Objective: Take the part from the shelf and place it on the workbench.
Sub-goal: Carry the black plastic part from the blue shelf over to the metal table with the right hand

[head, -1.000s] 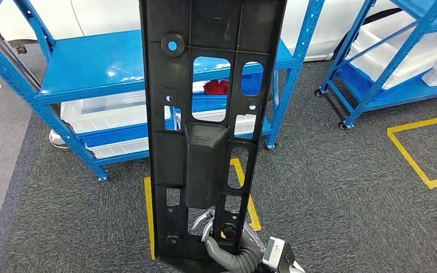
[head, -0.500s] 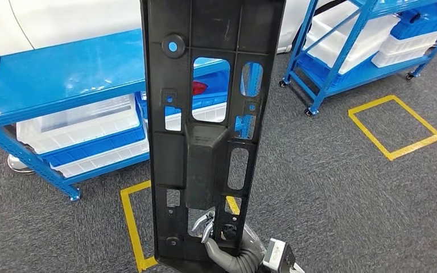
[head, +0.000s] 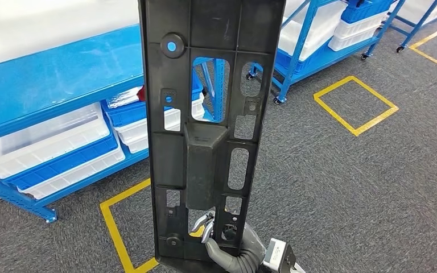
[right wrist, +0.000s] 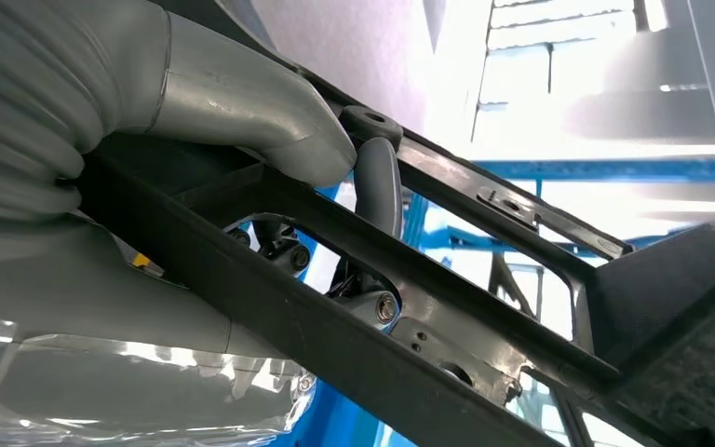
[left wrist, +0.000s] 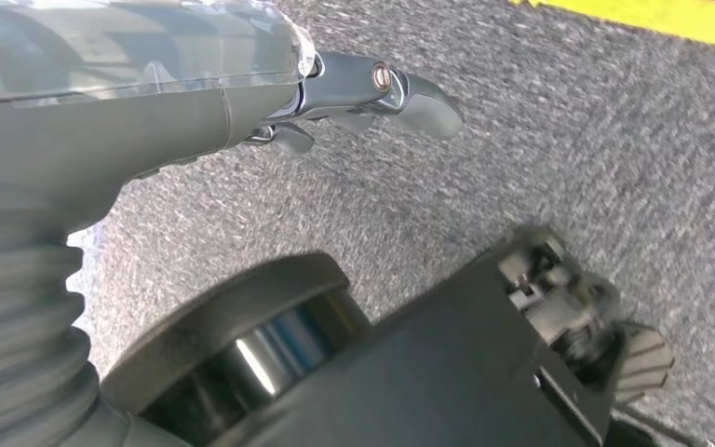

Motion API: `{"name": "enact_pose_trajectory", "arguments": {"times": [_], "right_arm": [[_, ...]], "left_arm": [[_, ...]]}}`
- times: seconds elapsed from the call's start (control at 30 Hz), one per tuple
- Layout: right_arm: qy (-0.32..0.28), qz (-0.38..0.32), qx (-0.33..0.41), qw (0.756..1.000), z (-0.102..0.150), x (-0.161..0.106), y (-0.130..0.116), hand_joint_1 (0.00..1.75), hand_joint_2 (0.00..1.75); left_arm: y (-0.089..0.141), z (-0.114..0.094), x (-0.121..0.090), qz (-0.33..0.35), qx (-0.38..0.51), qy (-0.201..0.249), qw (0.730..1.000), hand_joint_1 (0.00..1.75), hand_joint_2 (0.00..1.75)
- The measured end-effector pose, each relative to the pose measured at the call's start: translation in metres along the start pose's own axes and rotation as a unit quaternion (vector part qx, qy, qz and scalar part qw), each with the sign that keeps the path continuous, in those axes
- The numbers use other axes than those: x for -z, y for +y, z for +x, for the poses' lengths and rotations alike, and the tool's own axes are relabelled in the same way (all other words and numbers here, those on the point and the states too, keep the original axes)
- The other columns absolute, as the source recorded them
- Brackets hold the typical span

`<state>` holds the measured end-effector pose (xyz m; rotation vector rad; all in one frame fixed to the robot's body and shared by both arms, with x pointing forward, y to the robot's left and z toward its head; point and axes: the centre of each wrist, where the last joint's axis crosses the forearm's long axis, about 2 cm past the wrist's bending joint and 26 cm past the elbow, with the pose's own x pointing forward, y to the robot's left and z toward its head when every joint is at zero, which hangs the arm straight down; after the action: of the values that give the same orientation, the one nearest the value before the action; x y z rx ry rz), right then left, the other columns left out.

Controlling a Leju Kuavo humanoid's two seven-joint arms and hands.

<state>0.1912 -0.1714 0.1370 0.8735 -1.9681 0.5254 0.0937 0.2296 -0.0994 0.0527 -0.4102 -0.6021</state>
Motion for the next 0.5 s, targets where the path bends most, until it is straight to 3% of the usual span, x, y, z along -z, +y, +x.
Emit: {"name": "enact_pose_trajectory", "arguments": {"times": [0.5], "right_arm": [[0.0,0.007,0.002,1.0,0.0001,0.0007,0.0004,1.75,1.75]], "left_arm": [[-0.0013,-0.0005,-0.0003,-0.002,-0.001,-0.001,1.0,0.0,1.75]]}}
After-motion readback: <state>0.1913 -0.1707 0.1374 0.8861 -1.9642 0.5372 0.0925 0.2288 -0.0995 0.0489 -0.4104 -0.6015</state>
